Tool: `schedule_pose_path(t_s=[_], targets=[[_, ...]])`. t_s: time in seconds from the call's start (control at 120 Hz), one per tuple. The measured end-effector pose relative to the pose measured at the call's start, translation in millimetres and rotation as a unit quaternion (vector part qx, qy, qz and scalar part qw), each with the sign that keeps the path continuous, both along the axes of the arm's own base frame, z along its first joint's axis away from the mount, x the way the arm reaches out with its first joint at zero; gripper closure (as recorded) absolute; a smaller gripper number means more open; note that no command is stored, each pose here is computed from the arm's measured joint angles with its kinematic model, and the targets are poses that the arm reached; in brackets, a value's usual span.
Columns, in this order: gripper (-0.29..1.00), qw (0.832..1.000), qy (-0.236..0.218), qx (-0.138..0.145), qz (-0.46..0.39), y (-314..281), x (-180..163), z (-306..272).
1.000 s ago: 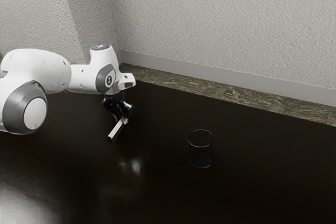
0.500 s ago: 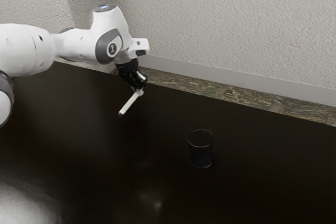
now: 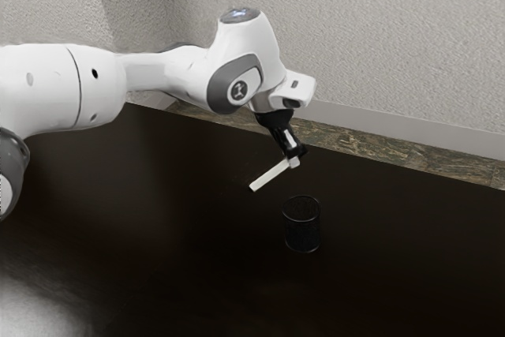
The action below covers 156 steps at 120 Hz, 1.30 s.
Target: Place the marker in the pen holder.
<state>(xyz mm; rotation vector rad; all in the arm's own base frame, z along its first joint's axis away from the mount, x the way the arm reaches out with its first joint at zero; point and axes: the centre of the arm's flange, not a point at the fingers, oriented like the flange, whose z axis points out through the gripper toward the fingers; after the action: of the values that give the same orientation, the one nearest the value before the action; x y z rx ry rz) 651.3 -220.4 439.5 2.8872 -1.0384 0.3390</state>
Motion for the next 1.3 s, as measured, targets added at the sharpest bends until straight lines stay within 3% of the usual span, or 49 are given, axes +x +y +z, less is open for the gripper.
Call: schedule_pose_path(t_s=[0.175,0.467,0.725,0.942,1.108,1.3], targets=[[0.79,0.999,-0.021,-0.011,-0.04,-37.0,11.4,-1.0],[0.79,0.997,-0.004,-0.073,-0.035,-55.7,23.9,-32.3],[0.79,0.995,-0.027,-0.083,-0.036,-50.8,49.9,-48.6],[0.78,0.996,-0.011,-0.076,-0.041,-50.7,55.2,-90.7],[0.78,0.996,-0.015,-0.075,-0.038,-40.4,57.1,-87.2],[0.75,0.992,0.025,-0.118,-0.031,-22.7,46.9,-103.8]])
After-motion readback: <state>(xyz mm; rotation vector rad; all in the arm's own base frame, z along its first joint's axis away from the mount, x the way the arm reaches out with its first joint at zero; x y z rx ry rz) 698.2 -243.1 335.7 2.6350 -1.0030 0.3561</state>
